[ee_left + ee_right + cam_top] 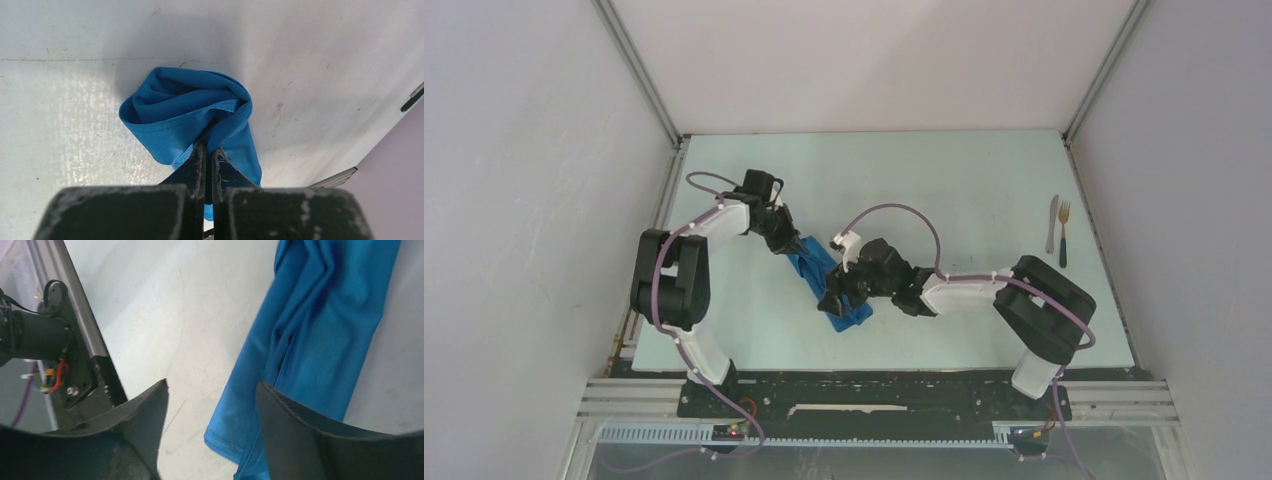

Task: Fold the napkin into a case and place the utensils inside
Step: Fold the 2/3-rectangle-folded napkin into a folded napkin.

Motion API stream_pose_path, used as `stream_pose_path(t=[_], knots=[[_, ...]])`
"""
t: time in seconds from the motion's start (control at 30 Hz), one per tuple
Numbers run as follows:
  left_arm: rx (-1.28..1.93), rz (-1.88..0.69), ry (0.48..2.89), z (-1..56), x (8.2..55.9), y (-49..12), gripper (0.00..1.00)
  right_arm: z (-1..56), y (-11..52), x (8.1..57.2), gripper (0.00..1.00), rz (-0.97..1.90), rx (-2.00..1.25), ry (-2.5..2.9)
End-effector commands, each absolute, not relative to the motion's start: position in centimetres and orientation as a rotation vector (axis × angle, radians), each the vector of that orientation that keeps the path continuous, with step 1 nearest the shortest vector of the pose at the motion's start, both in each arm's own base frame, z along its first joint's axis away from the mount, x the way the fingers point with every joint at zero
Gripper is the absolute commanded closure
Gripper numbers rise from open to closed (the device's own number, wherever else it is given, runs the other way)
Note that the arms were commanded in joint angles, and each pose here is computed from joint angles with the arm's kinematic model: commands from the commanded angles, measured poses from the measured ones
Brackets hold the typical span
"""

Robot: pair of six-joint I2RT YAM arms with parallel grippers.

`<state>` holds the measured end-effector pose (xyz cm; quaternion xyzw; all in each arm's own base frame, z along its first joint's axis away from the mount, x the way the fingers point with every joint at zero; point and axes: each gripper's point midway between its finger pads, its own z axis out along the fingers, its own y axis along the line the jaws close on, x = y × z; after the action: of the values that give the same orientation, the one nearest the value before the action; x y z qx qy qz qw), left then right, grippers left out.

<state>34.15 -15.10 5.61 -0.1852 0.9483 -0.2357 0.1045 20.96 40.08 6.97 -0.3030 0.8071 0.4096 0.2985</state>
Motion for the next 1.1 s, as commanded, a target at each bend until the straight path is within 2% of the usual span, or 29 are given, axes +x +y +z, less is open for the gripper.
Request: stream_pose_path(t=[0.0,0.23,0.37,0.57,0.73,0.93,1.07], knots=[[-0.486,-0.808,2.818,5.9,33.7,-15.8,1.00,12.2,41.1,25.5,0.33,0.823,-0.938,1.758],[-0.430,-0.827,2.856,6.5,33.1,-15.6,1.00,13.4,43.2,29.6,0.37,0.658,-1.016,1.602],[-0.420,-0.873,2.865,6.5,33.0,-15.9,1.00,12.6,44.4,30.9,0.40,0.695,-1.063,1.624],[-0.418,-0.884,2.871,6.3,33.0,-15.9,1.00,10.5,44.8,30.9,0.41,0.718,-1.080,1.690],[-0.418,-0.887,2.868,6.5,32.9,-15.9,1.00,9.3,44.5,31.0,0.48,0.719,-1.067,1.741],[-0.420,-0.892,2.860,6.7,33.0,-15.9,1.00,8.2,44.4,31.7,0.45,0.668,-1.058,1.790],[-0.422,-0.893,2.862,6.6,32.9,-15.9,1.00,8.0,44.3,32.3,0.46,0.616,-1.038,1.784]])
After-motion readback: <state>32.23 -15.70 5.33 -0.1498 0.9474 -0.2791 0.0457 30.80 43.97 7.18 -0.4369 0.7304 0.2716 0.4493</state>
